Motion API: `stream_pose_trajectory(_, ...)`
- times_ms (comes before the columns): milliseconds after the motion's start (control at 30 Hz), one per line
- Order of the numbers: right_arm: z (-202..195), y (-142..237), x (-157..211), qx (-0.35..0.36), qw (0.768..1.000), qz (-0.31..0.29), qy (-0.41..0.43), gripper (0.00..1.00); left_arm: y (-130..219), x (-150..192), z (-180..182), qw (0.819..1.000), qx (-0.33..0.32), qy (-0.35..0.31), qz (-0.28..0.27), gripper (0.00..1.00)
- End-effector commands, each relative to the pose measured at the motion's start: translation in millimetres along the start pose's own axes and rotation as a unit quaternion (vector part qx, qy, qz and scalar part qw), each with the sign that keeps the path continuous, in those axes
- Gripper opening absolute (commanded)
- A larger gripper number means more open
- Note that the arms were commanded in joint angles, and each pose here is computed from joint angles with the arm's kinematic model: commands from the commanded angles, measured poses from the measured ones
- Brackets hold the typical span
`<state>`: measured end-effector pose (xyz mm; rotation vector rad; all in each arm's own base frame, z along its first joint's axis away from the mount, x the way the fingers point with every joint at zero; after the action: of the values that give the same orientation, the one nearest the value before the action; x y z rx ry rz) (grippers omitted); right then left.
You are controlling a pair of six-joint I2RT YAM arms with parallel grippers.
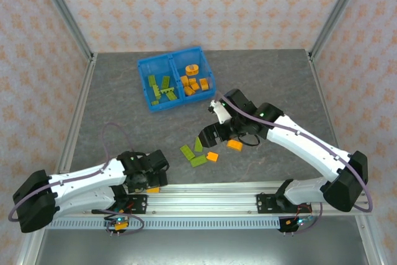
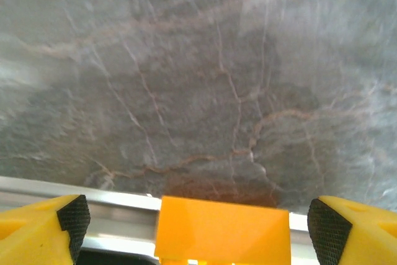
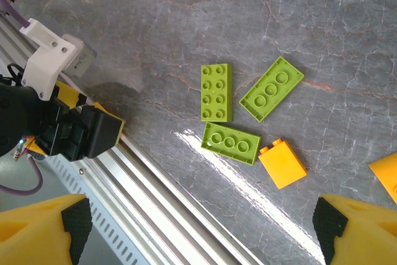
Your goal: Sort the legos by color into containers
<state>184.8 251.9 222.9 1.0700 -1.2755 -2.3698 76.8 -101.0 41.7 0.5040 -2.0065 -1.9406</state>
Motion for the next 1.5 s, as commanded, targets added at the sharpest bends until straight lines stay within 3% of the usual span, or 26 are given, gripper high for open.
stream_pose_trajectory(0,-1.1,2.6,0.1,-0.001,1.000,-0.015,-0.001,0.93,-1.8,8.7,0.6,1.000,-0.021,-0.009,0.017,0.88)
stream_pose_trajectory(133,-2.7,5.8,0.1,0.007,1.000,-0.013,0.006,0.93,-6.5,2.8,-5.9,0.999,-0.026,-0.017,-0.002,0.63)
stream_pose_trajectory(300,-1.9,6.0,-0.5,0.002,1.000,-0.009,0.011,0.94,-6.8,-1.9,-13.9,0.999,-0.035,-0.033,-0.014,0.44)
stream_pose_trajectory(567,10.4,9.9,10.6,-0.040,0.999,0.019,0.024,0.94,83.8,-50.4,-59.0,0.989,0.007,-0.074,-0.124,0.43)
stream_pose_trajectory(700,-7.9,24.0,-4.2,0.042,0.999,-0.026,0.021,0.93,115.6,-92.2,-97.7,0.981,0.050,-0.079,-0.173,0.44)
stream_pose_trajectory(867,-39.4,50.0,-22.6,0.158,0.982,-0.099,-0.010,0.94,154.5,-163.2,-164.3,0.958,0.105,-0.083,-0.253,0.44)
stream_pose_trajectory(1100,-45.9,78.7,-24.0,0.202,0.967,-0.153,-0.038,0.94,209.1,-274.8,-256.7,0.908,0.121,-0.091,-0.390,0.44)
stream_pose_trajectory(1333,-44.1,97.4,-11.4,0.205,0.960,-0.181,-0.061,0.94,187.6,-375.4,-303.8,0.898,0.093,-0.070,-0.424,0.44)
stream_pose_trajectory(1467,-42.1,105.9,-6.9,0.205,0.958,-0.191,-0.064,0.94,154.3,-401.2,-328.6,0.904,0.104,-0.090,-0.405,0.45)
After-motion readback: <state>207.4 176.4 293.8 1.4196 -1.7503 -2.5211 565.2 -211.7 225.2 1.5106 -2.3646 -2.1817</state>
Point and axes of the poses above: each hand's point on the last joint's axis, 136 mm out from that joint toward the fingers, its own y axis back along the fingers, its own z axis along the line the jaws close on, x = y × z, the point moved 3 cm from there along y, back along the fingers, and after that the axes turned 11 degrees about y, right-handed, at the moved point
